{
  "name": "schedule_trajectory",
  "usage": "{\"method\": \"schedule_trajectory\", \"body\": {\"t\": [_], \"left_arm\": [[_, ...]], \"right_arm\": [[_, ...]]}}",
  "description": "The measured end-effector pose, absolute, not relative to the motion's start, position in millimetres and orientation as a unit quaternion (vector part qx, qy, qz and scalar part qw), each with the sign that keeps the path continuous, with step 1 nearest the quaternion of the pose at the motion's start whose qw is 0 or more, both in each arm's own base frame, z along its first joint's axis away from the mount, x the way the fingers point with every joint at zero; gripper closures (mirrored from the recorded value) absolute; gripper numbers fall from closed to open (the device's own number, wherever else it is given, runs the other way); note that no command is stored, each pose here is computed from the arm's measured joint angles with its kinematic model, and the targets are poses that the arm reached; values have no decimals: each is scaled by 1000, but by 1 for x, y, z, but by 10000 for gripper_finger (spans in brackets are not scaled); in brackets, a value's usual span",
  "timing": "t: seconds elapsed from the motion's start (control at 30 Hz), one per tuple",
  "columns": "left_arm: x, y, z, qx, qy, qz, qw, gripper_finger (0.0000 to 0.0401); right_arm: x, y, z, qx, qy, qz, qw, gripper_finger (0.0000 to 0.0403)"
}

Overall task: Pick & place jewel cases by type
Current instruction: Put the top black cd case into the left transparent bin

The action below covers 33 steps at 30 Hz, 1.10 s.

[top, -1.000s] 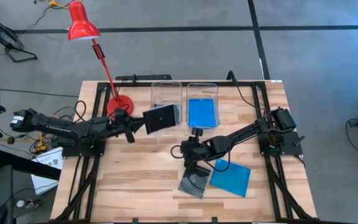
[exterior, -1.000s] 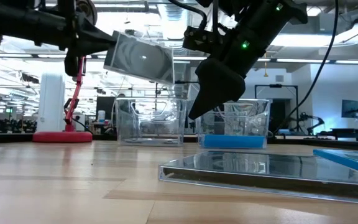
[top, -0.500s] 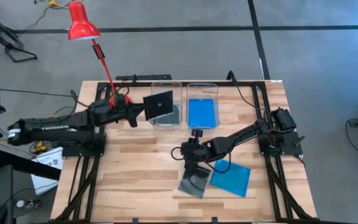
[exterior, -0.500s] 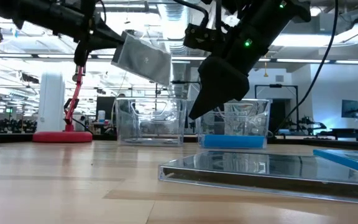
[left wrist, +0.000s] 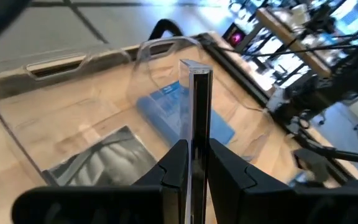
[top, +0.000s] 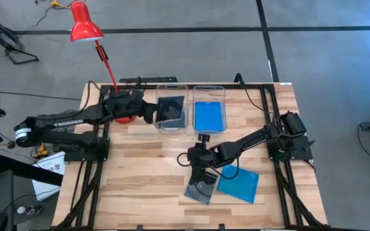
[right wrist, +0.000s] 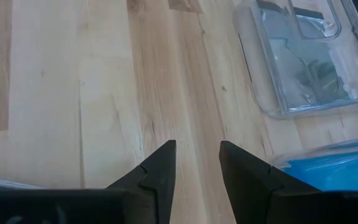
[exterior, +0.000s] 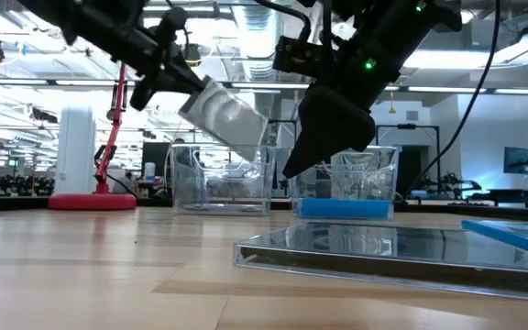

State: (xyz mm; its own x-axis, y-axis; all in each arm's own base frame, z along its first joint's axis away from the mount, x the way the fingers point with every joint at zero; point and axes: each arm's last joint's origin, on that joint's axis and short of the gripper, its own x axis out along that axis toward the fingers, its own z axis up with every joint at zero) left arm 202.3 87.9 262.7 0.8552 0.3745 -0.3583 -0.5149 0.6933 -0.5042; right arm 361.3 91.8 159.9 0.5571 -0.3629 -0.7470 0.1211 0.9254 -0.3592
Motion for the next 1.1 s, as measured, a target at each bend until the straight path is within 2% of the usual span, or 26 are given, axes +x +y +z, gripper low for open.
{"method": "schedule_trajectory", "body": {"t": [0.3, 0.47, 0.77, 1.1], "left_arm": [[220, 122, 251, -351, 183, 266, 879, 365], [231, 134, 248, -374, 191, 256, 870, 365], [238, 147, 230, -453, 229, 247, 825, 365], [237, 151, 227, -472, 229, 247, 815, 363]], "right_arm": [[361, 92, 160, -137, 453, -140, 870, 285], [359, 91, 159, -144, 459, -146, 865, 285], [358, 90, 161, -145, 460, -148, 863, 285], [355, 91, 168, -143, 456, -149, 865, 285]]}}
